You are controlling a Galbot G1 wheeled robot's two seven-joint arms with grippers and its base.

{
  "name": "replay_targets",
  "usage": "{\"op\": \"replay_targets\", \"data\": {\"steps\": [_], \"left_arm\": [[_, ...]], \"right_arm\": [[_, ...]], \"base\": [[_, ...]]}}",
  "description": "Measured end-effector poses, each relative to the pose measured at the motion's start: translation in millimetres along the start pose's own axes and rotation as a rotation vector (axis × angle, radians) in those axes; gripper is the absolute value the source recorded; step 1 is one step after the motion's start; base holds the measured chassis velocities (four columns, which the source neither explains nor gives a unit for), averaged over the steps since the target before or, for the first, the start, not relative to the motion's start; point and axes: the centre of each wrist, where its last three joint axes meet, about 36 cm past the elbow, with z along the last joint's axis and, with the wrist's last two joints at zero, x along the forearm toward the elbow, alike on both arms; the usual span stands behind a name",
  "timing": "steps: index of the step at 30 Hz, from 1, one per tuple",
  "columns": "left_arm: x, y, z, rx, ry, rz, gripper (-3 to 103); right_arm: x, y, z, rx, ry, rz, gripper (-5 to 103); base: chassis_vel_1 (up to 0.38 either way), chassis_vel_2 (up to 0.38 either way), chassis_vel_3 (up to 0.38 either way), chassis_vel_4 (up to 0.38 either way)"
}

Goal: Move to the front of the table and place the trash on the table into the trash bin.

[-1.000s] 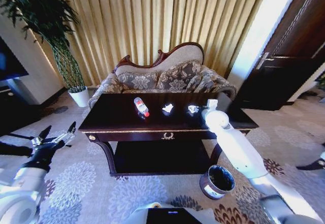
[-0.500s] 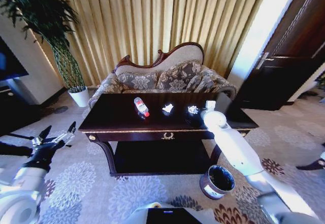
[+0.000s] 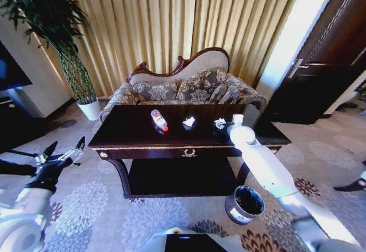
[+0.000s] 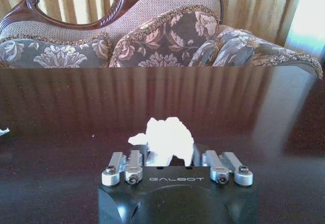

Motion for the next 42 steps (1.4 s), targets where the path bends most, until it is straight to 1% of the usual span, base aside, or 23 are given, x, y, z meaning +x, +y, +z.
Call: {"op": "replay_targets", "data": {"steps": [3, 5, 6, 9, 10, 11, 13, 14, 16, 18, 19, 20, 21, 25, 27, 29, 30, 34, 35, 38, 42], "left_arm": [[0.2, 0.3, 0.4, 0.001, 0.000, -0.001, 100], [0.2, 0.4, 0.6, 0.002, 0.000, -0.002, 100], [0.2, 0.5, 0.7, 0.002, 0.000, -0.002, 100], [0.2, 0.5, 1.2, 0.003, 0.001, -0.001, 100], [0.2, 0.5, 1.2, 0.003, 0.001, -0.001, 100], [0.1, 0.4, 1.3, 0.004, 0.001, -0.001, 100], [-0.1, 0.3, 1.2, 0.004, 0.000, 0.000, 100], [-0.3, 0.3, 1.1, 0.003, 0.000, 0.001, 100], [-0.4, 0.3, 1.0, 0.003, 0.000, 0.002, 100], [-1.0, 1.2, 1.2, 0.000, 0.002, 0.002, 100], [-1.7, 3.0, 1.3, -0.006, 0.007, 0.003, 100], [-2.0, 3.6, 1.2, -0.008, 0.007, 0.002, 100], [-2.0, 3.6, 1.2, -0.008, 0.007, 0.002, 100], [-3.4, 5.4, 2.0, -0.007, 0.005, -0.002, 100], [-3.9, 5.9, 2.3, -0.007, 0.004, -0.004, 100], [-5.4, 7.4, 2.6, -0.009, 0.005, -0.003, 100], [-5.4, 7.4, 2.6, -0.009, 0.005, -0.003, 100], [-7.8, 8.7, 2.2, -0.007, 0.008, 0.004, 100], [-7.8, 8.7, 2.2, -0.007, 0.008, 0.004, 100], [-9.0, 8.7, 1.8, -0.009, 0.013, 0.013, 100], [-9.1, 8.8, 1.6, -0.014, 0.022, 0.021, 100]], "right_arm": [[1.0, -0.9, -1.3, -0.006, -0.013, 0.000, 35], [1.2, -1.4, -1.6, -0.012, -0.026, -0.001, 35], [1.4, -1.6, -1.9, -0.020, -0.038, -0.003, 30], [6.6, 0.0, -3.6, -0.052, -0.110, -0.030, 14], [6.6, 0.0, -3.6, -0.052, -0.110, -0.030, 14], [9.3, 0.8, -4.0, -0.060, -0.135, -0.038, 14], [16.0, 1.9, -3.5, -0.061, -0.190, -0.049, 3], [21.6, 1.5, -2.0, -0.053, -0.229, -0.059, 2], [24.8, 0.9, -1.0, -0.050, -0.247, -0.066, 1], [41.0, -2.6, 5.5, -0.044, -0.308, -0.104, 1], [65.9, -7.1, 14.2, -0.050, -0.373, -0.163, 1], [78.5, -8.2, 18.0, -0.051, -0.400, -0.189, 1], [78.5, -8.2, 18.0, -0.051, -0.400, -0.189, 1], [103.1, -10.7, 26.2, -0.042, -0.453, -0.223, 1], [107.9, -11.8, 29.4, -0.035, -0.460, -0.223, 1], [118.3, -15.5, 45.8, -0.016, -0.456, -0.217, 1], [118.3, -15.5, 45.8, -0.016, -0.456, -0.217, 1], [130.2, -27.4, 83.8, 0.017, -0.431, -0.192, 1], [130.2, -27.4, 83.8, 0.017, -0.431, -0.192, 1], [135.3, -36.7, 102.4, 0.022, -0.423, -0.176, 1], [133.5, -43.8, 111.2, 0.024, -0.424, -0.164, 1]], "base": [[0.000, 0.000, 0.000, 0.000], [0.000, 0.000, 0.000, 0.000], [0.000, 0.000, 0.000, 0.000], [0.000, 0.000, 0.000, 0.000], [0.000, 0.000, 0.000, 0.000], [0.000, 0.000, 0.000, 0.000], [0.000, 0.000, 0.000, 0.000], [0.000, 0.000, 0.000, 0.000], [0.000, 0.000, 0.000, 0.000], [0.000, 0.000, 0.000, 0.000], [0.000, 0.000, 0.000, 0.000], [0.000, 0.000, 0.000, 0.000], [0.000, 0.000, 0.000, 0.000], [0.000, 0.000, 0.000, 0.000], [0.000, 0.000, 0.000, 0.000], [0.000, 0.000, 0.000, 0.000], [0.000, 0.000, 0.000, 0.000], [0.000, 0.000, 0.000, 0.000], [0.000, 0.000, 0.000, 0.000], [0.000, 0.000, 0.000, 0.000], [0.000, 0.000, 0.000, 0.000]]}}
